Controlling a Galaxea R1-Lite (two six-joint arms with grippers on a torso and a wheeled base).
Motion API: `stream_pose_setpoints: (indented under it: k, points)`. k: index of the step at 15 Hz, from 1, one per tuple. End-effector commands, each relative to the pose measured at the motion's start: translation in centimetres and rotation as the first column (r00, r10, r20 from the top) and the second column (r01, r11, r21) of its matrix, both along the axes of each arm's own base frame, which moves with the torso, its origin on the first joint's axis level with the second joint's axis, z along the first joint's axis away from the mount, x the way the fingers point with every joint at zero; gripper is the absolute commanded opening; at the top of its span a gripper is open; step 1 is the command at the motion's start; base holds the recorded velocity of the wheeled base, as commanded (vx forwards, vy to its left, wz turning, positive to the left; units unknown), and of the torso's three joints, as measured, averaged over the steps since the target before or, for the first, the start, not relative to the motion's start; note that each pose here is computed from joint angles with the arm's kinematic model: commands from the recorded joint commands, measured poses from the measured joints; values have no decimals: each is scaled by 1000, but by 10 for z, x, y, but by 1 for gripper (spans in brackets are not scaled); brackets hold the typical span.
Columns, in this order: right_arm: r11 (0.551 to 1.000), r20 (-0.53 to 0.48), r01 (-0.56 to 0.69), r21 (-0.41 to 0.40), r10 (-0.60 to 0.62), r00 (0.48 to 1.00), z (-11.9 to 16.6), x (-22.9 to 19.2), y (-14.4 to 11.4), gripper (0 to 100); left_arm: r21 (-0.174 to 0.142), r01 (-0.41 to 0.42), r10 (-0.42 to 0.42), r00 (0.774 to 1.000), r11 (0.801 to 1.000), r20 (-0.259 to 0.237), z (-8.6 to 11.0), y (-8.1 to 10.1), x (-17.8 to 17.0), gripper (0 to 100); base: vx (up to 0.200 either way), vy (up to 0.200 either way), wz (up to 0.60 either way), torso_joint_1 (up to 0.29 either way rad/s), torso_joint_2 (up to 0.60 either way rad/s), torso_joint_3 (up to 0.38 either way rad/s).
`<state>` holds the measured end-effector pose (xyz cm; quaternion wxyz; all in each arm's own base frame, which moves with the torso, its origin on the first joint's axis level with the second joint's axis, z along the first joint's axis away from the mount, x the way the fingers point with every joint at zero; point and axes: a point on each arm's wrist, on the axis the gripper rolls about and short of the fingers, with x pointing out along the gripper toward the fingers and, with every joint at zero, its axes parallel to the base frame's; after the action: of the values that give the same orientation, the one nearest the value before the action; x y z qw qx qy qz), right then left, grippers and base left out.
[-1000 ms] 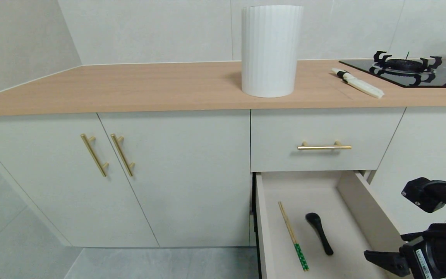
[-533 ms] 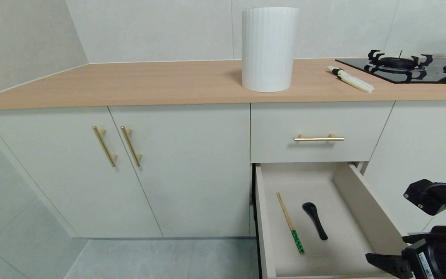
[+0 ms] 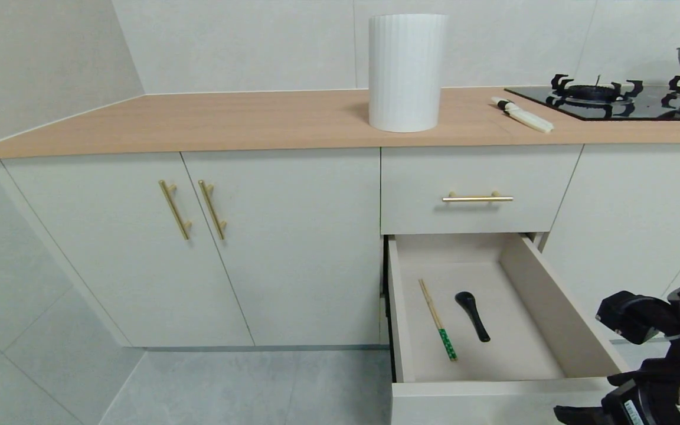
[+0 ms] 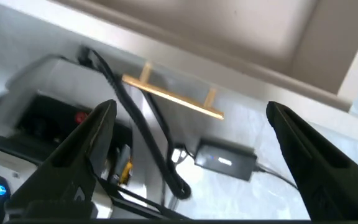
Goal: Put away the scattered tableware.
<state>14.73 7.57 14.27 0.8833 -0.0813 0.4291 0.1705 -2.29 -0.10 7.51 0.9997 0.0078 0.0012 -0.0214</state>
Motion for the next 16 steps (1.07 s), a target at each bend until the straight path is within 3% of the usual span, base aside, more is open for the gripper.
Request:
stream_pose_setpoints:
  k: [1,9,16]
  points:
    - [1000,-51,-22,-15,21,998,-9,3,4,100,0,0,0,1000,1000,0,0,0,0,100,0,0,0,0,0,0]
    - [993,-222,-78,-90,56,973,-45,13,20,100,0,0,0,1000,1000,0,0,0,0,100,0,0,0,0,0,0]
    - [997,-216,65,-42,-73,974,-54,36,26,100,0,0,0,1000,1000,0,0,0,0,100,0,0,0,0,0,0]
